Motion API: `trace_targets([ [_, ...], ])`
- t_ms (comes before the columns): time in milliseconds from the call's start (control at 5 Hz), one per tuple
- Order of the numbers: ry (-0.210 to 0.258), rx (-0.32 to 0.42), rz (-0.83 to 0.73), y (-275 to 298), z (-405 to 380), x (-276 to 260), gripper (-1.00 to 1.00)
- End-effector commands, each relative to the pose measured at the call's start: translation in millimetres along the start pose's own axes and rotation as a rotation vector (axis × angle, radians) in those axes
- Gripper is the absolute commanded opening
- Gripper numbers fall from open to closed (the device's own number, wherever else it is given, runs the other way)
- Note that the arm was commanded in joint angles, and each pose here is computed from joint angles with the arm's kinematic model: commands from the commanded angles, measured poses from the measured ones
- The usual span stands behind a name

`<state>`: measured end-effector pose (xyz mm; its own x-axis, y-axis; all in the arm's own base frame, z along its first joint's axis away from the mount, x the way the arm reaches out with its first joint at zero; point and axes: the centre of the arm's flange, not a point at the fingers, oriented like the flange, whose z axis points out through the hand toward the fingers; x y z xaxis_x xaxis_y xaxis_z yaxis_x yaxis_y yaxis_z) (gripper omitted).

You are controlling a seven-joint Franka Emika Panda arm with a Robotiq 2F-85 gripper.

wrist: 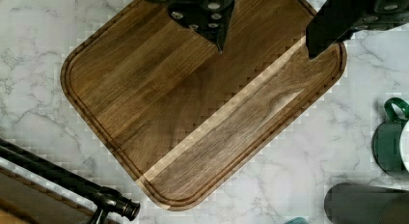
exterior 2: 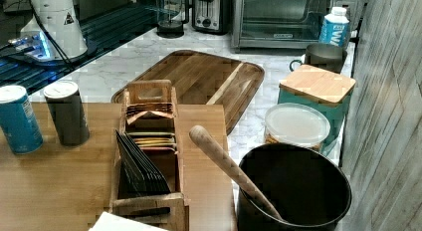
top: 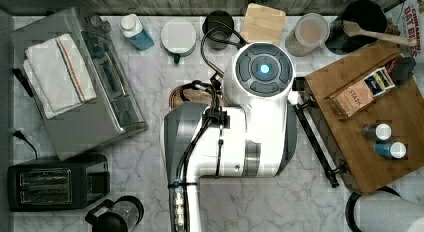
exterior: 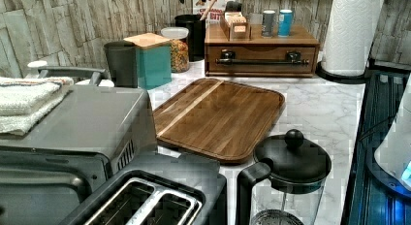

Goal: Open the drawer.

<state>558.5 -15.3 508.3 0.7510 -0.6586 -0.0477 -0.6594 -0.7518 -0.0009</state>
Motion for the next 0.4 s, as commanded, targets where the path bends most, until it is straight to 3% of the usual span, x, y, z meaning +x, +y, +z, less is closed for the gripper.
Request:
trace_targets([
  [200,-0.011,0.003,0.004,1,3,-1,1.0],
  [400,0.021,0.0,-0.132,9,14,-18,1.0],
])
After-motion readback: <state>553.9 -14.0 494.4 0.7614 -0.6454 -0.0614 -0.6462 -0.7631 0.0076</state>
